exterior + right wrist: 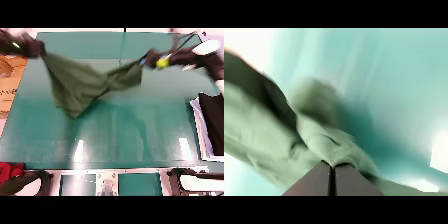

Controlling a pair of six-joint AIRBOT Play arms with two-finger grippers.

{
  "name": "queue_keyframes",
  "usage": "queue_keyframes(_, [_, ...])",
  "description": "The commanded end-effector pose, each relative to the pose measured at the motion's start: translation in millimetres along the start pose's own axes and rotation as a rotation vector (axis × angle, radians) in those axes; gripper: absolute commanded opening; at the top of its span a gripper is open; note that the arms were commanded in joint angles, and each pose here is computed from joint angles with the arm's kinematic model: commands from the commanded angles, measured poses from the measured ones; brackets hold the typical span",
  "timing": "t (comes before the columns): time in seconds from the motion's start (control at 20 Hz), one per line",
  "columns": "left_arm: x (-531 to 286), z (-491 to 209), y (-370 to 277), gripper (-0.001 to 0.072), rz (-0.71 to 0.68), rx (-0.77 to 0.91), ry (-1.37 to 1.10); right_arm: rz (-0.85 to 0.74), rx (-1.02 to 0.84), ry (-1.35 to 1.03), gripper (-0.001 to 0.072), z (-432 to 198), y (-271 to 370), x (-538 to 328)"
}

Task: Fold the shirts.

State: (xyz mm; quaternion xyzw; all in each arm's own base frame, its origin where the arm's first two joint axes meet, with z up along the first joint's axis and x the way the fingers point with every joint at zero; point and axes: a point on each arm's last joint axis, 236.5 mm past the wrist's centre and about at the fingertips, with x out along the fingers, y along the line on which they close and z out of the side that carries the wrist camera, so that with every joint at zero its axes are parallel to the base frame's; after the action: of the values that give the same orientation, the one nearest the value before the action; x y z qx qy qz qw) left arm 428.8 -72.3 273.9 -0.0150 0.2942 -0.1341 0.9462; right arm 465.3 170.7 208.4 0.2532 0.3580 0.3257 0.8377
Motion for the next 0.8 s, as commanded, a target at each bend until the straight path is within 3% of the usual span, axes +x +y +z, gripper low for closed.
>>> queue_keyframes(0.0, [-123.3,77.8,-39.9,0.0020,-0.045,0.093,-0.334,0.000,-0.244,-0.343,0.0020,65.8,109.9,-138.9])
queue_keyframes(0.2, [-240.0,114.9,-77.0,0.0021,-0.085,0.163,-0.607,-0.046,-0.460,-0.663,0.0021,70.4,209.4,-264.0])
queue_keyframes(0.35, [-276.5,121.7,-94.0,0.0021,-0.118,0.200,-0.681,-0.146,-0.536,-0.833,0.0020,64.6,235.4,-319.6])
queue_keyframes(0.6, [-252.9,126.1,-87.6,0.0021,-0.117,0.188,-0.645,-0.241,-0.486,-0.842,0.0021,78.6,203.3,-323.6])
queue_keyframes(0.75, [-179.4,117.7,-74.7,0.0021,-0.139,0.149,-0.489,-0.253,-0.396,-0.708,0.0021,89.7,152.1,-286.0])
